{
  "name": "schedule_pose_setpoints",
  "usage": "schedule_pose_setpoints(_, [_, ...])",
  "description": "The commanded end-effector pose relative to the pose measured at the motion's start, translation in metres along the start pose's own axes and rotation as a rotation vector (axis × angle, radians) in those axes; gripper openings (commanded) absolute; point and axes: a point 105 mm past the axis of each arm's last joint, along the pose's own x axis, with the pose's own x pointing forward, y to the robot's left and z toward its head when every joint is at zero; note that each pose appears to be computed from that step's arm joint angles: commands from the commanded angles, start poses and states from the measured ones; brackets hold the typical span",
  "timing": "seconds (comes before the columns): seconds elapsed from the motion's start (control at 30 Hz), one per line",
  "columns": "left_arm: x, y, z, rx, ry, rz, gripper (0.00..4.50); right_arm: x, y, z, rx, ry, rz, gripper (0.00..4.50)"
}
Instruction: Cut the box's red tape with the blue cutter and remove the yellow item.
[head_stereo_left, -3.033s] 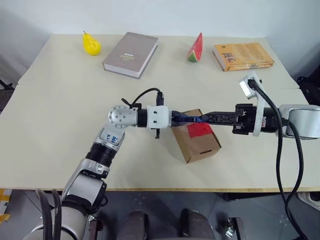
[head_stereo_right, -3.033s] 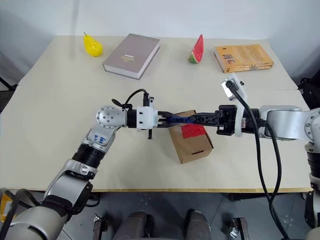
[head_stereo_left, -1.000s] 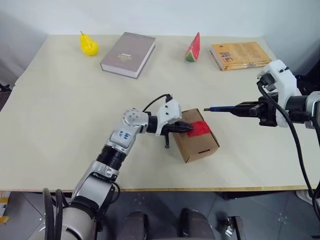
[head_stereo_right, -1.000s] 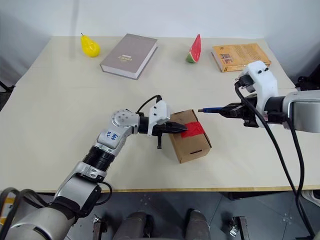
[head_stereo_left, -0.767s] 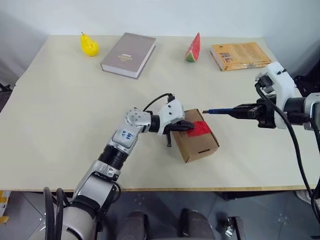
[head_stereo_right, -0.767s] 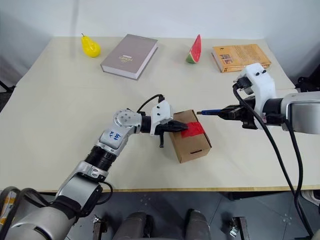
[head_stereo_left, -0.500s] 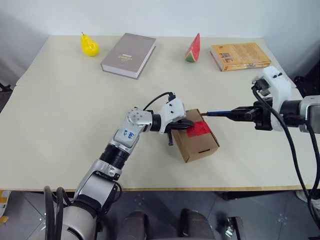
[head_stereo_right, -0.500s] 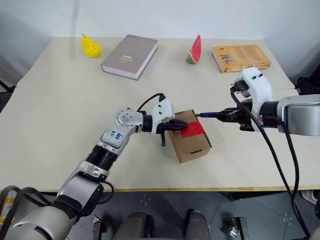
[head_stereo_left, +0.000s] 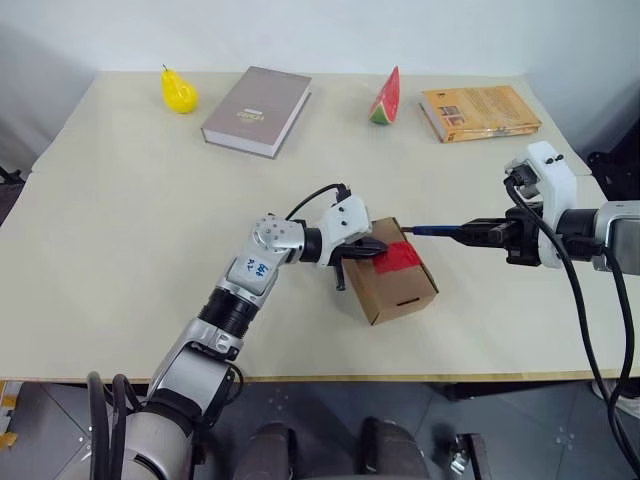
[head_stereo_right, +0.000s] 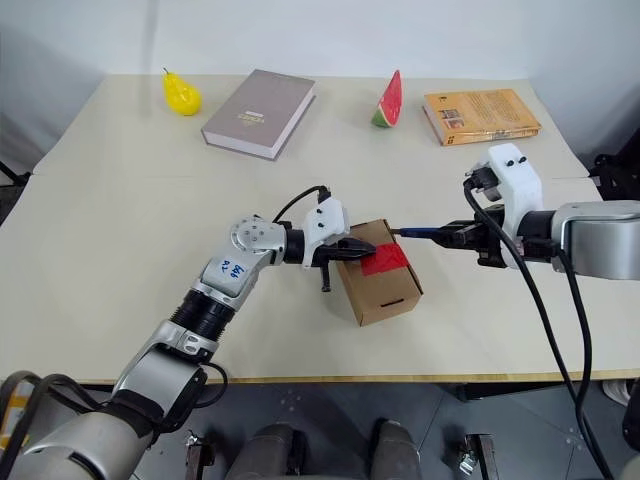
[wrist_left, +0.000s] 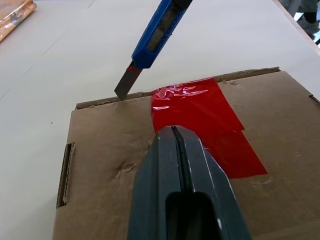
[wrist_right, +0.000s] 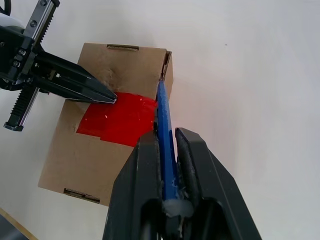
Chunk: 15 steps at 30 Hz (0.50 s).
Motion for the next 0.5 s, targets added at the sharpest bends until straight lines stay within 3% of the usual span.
schedule_pose_setpoints(0.03, [0.0018, -0.0048, -0.0077, -0.005, 0.033, -0.007, 0.00, -0.0106, -0.0030, 0.0096, -0.013, -0.047, -0.021, 0.16])
schedule_pose_setpoints(0.5, [0.0029, -0.0047, -0.0086, -0.011, 0.030, -0.001, 0.00, -0.0122, -0.0001, 0.0028, -0.010, -0.027, 0.020, 0.16])
